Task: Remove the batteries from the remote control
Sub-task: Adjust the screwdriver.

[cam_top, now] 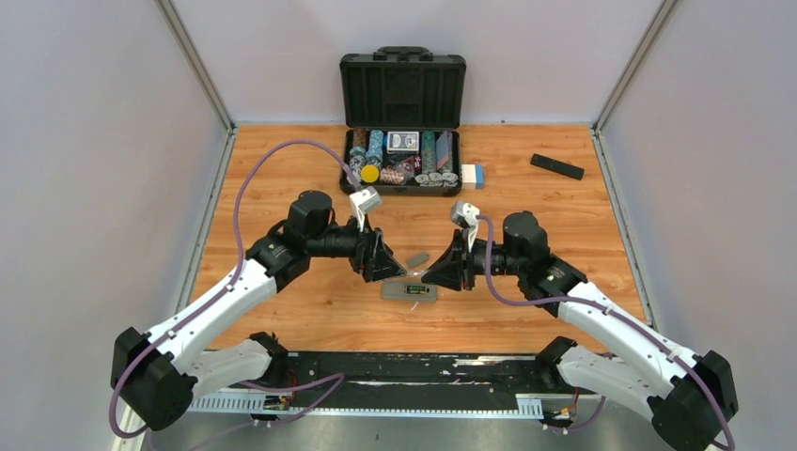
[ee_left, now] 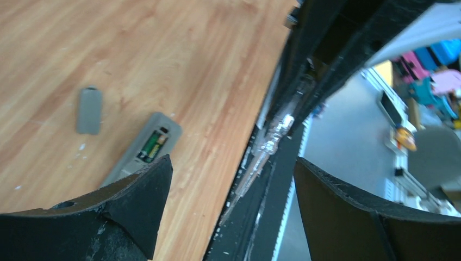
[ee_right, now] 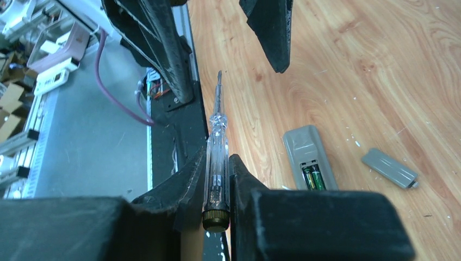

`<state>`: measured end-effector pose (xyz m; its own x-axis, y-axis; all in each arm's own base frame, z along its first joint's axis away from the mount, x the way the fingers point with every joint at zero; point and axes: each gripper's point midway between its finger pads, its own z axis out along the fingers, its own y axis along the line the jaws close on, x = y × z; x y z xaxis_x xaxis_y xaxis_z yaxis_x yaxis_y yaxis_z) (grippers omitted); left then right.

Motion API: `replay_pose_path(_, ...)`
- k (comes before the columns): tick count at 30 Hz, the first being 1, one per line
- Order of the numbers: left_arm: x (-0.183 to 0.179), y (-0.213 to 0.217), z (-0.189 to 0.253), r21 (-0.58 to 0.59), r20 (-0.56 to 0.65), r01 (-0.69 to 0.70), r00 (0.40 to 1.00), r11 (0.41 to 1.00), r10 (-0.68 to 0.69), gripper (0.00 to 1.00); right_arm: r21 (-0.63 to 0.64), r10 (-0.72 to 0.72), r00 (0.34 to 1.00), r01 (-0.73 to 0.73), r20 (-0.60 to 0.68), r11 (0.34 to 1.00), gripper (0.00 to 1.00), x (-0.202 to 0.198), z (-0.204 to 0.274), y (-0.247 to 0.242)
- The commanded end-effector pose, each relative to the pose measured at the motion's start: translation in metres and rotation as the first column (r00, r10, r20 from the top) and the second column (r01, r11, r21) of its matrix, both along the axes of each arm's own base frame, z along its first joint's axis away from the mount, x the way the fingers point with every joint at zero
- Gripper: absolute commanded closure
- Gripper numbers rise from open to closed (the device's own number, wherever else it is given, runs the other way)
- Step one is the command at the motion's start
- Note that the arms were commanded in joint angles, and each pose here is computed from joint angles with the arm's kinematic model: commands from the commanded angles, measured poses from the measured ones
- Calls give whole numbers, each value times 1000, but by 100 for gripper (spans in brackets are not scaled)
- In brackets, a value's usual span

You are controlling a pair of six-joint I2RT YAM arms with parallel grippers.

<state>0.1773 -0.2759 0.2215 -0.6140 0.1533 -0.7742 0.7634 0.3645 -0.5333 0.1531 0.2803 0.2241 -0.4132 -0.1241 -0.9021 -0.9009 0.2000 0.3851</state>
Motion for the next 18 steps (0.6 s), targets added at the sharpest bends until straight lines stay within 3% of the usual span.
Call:
replay_pose_path(1,-31,-10,33,-113,55,233,972,966,-228,13,28,101,986,-105,135,994,100,-13,24,-2)
replay_pose_path(4,-42,-10,35,-141,47,303,953,942,-300,14,28,104,983,-109,154,994,100,-15,25,-4)
replay_pose_path(10,-42,-6,15,-68,2,303,953,951,-303,19,37,116,978,-124,176,992,100,-19,30,-5)
replay_pose_path(18,-41,-15,17,-96,-11,301,953,949,-303,40,51,119,978,-130,174,990,100,-19,36,-4)
